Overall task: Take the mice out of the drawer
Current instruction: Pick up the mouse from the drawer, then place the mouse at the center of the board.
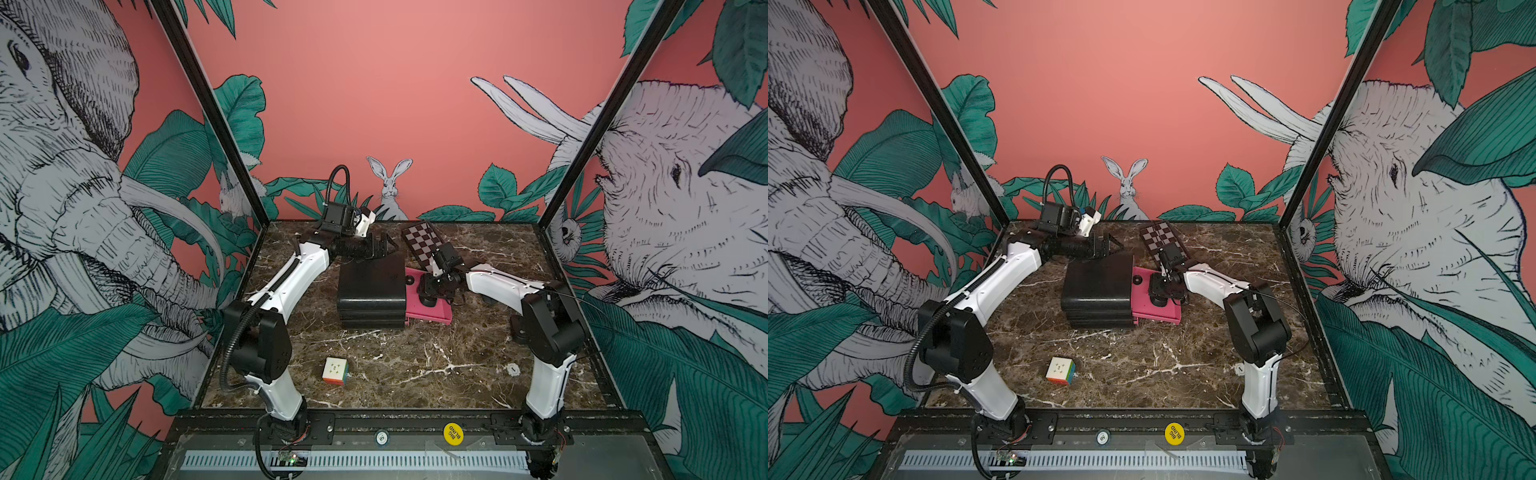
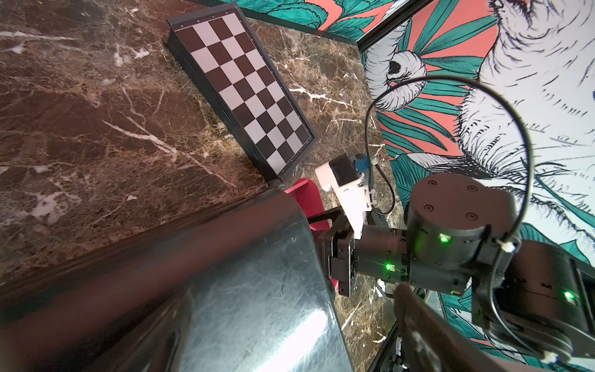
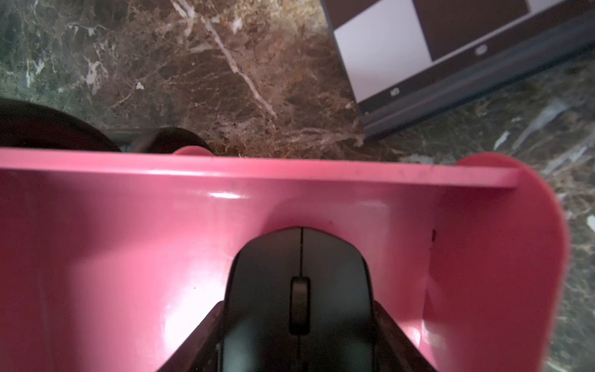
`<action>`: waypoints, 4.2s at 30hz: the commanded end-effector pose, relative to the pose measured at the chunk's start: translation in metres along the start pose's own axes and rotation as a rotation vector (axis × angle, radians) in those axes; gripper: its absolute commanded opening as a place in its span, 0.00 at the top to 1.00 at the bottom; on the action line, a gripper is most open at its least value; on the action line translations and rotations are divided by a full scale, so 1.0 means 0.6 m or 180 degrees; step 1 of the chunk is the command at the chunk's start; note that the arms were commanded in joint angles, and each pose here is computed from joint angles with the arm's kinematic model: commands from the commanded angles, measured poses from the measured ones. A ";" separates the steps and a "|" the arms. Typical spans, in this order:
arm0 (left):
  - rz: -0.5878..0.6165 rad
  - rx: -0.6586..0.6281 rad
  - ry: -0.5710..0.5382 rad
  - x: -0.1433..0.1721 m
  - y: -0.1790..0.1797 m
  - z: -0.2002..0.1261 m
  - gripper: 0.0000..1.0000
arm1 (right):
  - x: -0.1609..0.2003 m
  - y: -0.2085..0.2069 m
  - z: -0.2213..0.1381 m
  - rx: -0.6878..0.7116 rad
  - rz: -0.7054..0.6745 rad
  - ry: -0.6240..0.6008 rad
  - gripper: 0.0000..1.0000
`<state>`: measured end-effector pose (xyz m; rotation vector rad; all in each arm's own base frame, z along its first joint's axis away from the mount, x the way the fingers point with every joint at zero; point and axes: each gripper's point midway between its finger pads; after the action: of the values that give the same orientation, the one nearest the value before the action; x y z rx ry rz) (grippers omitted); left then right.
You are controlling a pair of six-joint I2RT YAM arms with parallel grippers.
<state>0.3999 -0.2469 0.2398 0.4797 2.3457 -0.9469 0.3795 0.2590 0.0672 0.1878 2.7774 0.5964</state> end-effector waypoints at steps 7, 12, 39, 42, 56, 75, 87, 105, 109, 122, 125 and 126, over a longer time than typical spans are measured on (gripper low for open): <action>-0.0192 -0.0170 0.0218 0.044 0.025 0.001 0.01 | 0.008 0.013 -0.040 0.0004 -0.0039 -0.0075 0.46; -0.0214 -0.0119 0.0217 0.047 0.019 -0.001 0.01 | -0.020 0.030 -0.104 -0.0017 -0.0089 -0.0363 0.47; -0.0237 -0.0101 0.0186 0.043 0.015 -0.004 0.01 | 0.087 -0.315 -0.154 0.1434 0.0220 -0.0088 0.45; -0.0246 -0.0111 0.0174 0.042 0.016 -0.004 0.01 | 0.099 -0.333 -0.143 0.1497 0.0243 -0.0003 0.44; -0.0280 -0.0203 0.0136 0.047 0.020 -0.013 0.01 | 0.080 -0.364 -0.128 0.1558 0.0221 0.0108 0.44; -0.0221 -0.0321 0.0108 0.046 0.026 -0.022 0.01 | 0.123 -0.382 -0.120 0.1690 0.0235 0.0529 0.36; -0.0204 -0.0272 0.0122 0.046 0.023 -0.019 0.01 | 0.097 -0.373 -0.133 0.1675 0.0272 0.0308 0.32; -0.0122 -0.0237 0.0060 0.017 0.017 -0.042 0.01 | -0.032 -0.206 -0.197 0.0440 0.0947 -0.0583 0.22; -0.0208 -0.0207 -0.0053 0.008 0.025 -0.075 0.01 | -0.042 -0.156 -0.139 -0.0187 0.1399 -0.0655 0.20; -0.0309 -0.0826 -0.0099 0.028 0.111 -0.187 0.01 | -0.006 -0.125 -0.108 -0.0233 0.1421 -0.0510 0.01; -0.0308 -0.0987 -0.0087 0.037 0.126 -0.197 0.01 | 0.004 -0.175 -0.129 0.0233 0.1517 -0.0658 0.01; -0.0318 -0.1007 -0.0087 0.040 0.129 -0.199 0.01 | 0.005 -0.190 -0.139 0.0333 0.1563 -0.0713 0.01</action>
<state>0.3895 -0.1179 0.2528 0.2127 2.4382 -0.6778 0.3548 0.1548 0.0879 0.8325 2.5735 0.6679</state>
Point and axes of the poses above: each gripper's point midway between its finger pads, its own z axis out along the fingers, its own y axis along the line the jaws close on, x = y × z, and after that the axes turned 10 degrees about z, right-handed
